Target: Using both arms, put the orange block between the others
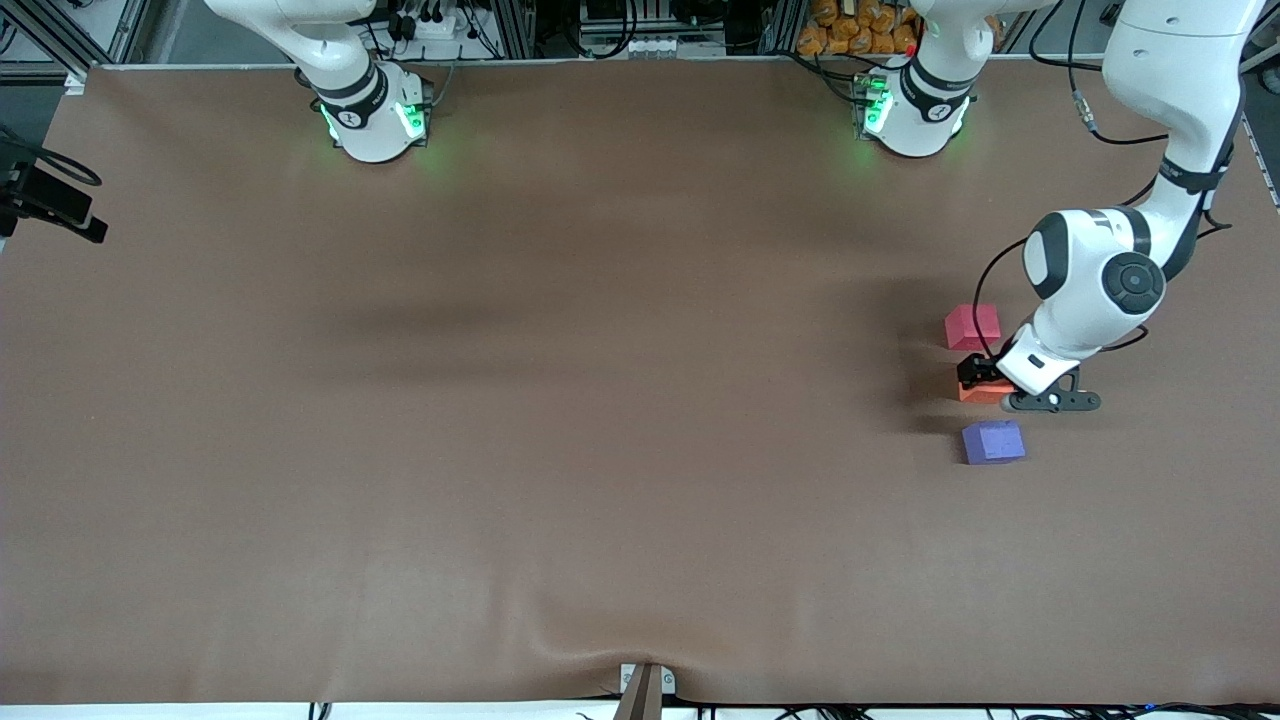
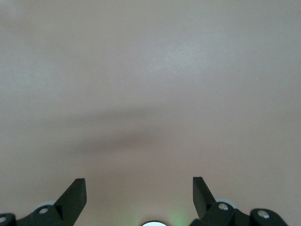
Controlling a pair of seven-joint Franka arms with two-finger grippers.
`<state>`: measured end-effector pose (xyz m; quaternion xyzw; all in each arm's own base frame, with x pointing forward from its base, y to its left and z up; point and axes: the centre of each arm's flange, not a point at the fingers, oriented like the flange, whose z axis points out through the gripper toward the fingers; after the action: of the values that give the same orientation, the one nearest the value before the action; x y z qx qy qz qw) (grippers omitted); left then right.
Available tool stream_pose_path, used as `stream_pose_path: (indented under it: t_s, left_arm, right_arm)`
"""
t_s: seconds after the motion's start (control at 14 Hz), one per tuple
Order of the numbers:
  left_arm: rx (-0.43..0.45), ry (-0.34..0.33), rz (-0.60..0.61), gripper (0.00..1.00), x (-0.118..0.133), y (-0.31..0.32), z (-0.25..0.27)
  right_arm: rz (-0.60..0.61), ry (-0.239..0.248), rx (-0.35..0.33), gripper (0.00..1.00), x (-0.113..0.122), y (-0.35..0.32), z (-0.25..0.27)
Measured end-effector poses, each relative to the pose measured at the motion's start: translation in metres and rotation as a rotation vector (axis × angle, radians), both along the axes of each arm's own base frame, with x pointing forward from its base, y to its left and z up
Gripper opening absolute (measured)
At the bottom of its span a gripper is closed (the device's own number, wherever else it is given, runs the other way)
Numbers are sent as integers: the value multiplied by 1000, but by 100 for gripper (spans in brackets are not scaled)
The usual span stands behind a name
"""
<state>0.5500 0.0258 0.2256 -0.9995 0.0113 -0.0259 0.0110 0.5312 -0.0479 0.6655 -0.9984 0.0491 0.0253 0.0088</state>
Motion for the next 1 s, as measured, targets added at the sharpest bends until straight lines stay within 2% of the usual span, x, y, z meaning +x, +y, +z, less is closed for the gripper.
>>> stream_pose_path:
  t_s: [0.21, 0.64, 1.0]
  left_arm:
    - [13, 24, 16, 100, 15, 2, 57]
    - [16, 99, 100, 100, 25, -24, 211]
    - [10, 77, 112, 100, 36, -23, 311]
  right_arm:
    - [0, 0, 0, 100, 0, 0, 0]
    - [0, 0, 0, 100, 0, 0, 0]
    - [0, 0, 0, 100, 0, 0, 0]
